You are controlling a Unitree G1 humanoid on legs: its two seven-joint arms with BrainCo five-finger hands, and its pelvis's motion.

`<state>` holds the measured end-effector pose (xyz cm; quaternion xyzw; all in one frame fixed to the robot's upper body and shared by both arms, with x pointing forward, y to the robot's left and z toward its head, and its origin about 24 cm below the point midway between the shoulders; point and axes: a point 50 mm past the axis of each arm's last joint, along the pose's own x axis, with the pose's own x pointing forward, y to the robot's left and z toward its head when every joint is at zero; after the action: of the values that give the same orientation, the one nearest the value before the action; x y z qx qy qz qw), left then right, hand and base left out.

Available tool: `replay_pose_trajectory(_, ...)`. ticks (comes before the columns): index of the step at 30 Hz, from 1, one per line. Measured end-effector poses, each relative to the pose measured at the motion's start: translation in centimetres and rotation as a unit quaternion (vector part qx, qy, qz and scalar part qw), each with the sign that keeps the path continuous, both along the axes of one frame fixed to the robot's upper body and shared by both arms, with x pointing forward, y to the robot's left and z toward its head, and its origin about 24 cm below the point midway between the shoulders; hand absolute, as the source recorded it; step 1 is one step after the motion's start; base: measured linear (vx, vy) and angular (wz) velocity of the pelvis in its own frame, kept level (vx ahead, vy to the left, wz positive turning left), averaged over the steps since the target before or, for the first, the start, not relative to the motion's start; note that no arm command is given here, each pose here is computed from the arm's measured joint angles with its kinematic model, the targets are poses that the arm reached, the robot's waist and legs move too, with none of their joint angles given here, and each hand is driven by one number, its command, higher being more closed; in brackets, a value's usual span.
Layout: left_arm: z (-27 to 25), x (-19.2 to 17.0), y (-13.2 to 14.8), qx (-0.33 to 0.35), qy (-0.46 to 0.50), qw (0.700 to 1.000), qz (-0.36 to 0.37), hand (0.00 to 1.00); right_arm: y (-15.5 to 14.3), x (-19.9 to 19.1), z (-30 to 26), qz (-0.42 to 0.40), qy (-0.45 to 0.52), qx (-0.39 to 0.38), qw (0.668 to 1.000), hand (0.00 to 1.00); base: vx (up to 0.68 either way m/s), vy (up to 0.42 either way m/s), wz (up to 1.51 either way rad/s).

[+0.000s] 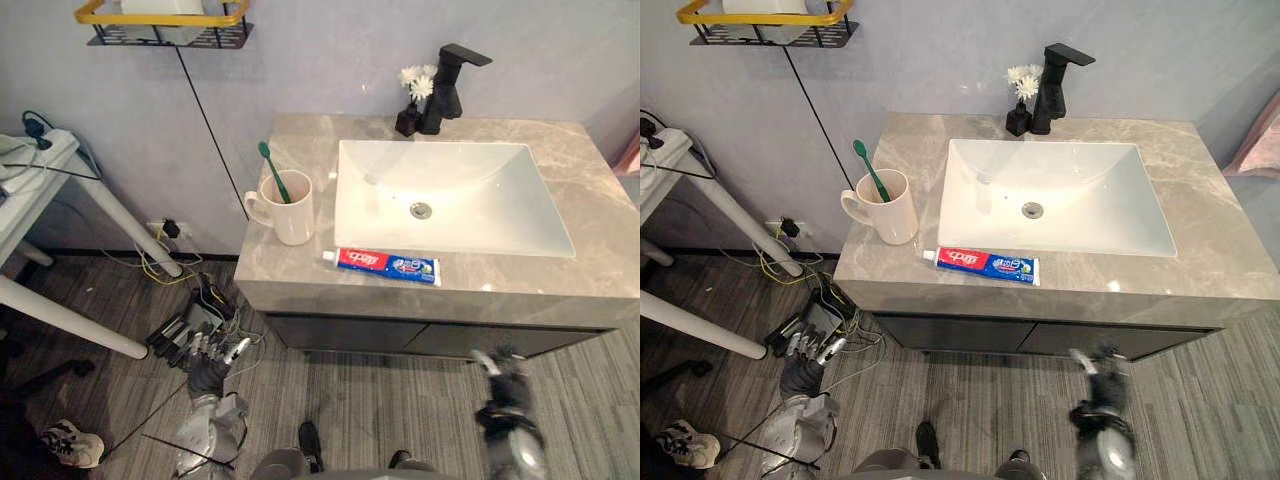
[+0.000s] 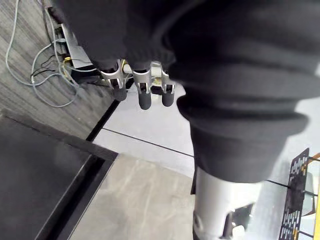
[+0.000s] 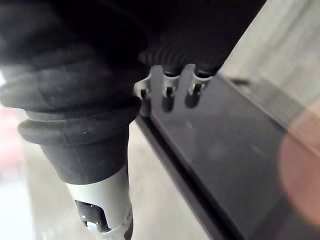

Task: Organize washtable

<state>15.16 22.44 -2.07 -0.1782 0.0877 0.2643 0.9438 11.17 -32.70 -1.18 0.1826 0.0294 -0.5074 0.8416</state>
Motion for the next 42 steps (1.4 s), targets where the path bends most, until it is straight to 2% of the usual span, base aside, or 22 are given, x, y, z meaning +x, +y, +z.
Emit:
replay_pose_trajectory(3, 0.0, 0.0, 0.1, 0.004, 0.002, 1.000, 0.003, 0.00, -1.9, -1.2, 2.6, -0.053, -0.026, -0.052, 0.997, 0.00, 0.02, -0.016, -0.03)
replay_pose_trajectory(5, 0.1, 0.5, -0.4, 0.007, 0.000, 1.000, -0.011, 0.00, -2.6, -0.4, 4.4, -0.072, -0.054, -0.081, 0.993, 0.00, 0.00, 0.000, 0.00)
replay_pose_trajectory(10, 0.2, 1.7, -1.2, 0.009, -0.009, 0.999, -0.041, 0.00, -3.6, 2.8, 7.5, -0.056, -0.102, -0.124, 0.985, 0.00, 0.05, 0.001, 0.11)
replay_pose_trajectory(14, -0.2, 2.4, -2.7, -0.004, -0.011, 0.996, -0.084, 0.00, -4.4, 6.2, 13.3, -0.019, -0.175, -0.209, 0.962, 0.00, 0.01, 0.015, 0.12)
replay_pose_trajectory(17, -0.5, 2.3, -3.3, -0.010, -0.008, 0.995, -0.101, 0.00, -4.1, 8.5, 17.7, 0.042, -0.204, -0.288, 0.935, 0.00, -0.02, -0.002, 0.12)
replay_pose_trajectory(20, -1.0, 1.9, -3.6, -0.017, -0.001, 0.993, -0.119, 0.00, -2.4, 11.2, 21.6, 0.143, -0.218, -0.368, 0.893, 0.00, -0.02, 0.003, 0.15)
replay_pose_trajectory(27, -1.6, 0.9, -3.8, -0.022, 0.012, 0.991, -0.130, 0.00, 0.1, 14.5, 21.5, 0.282, -0.164, -0.406, 0.854, 0.00, 0.00, 0.017, 0.16)
replay_pose_trajectory(31, -1.9, 0.3, -3.6, -0.021, 0.021, 0.991, -0.129, 0.00, 1.9, 15.7, 21.2, 0.367, -0.130, -0.425, 0.817, 0.00, 0.02, 0.018, 0.08)
replay_pose_trajectory(36, -2.1, -0.2, -4.2, -0.028, 0.023, 0.988, -0.151, 0.00, 2.9, 16.3, 21.8, 0.445, -0.084, -0.466, 0.760, 0.00, 0.03, 0.011, 0.14)
replay_pose_trajectory(42, -2.3, -0.7, -4.4, -0.032, 0.030, 0.987, -0.156, 0.00, 3.7, 16.3, 21.7, 0.487, -0.057, -0.480, 0.727, 0.00, 0.00, 0.001, 0.01)
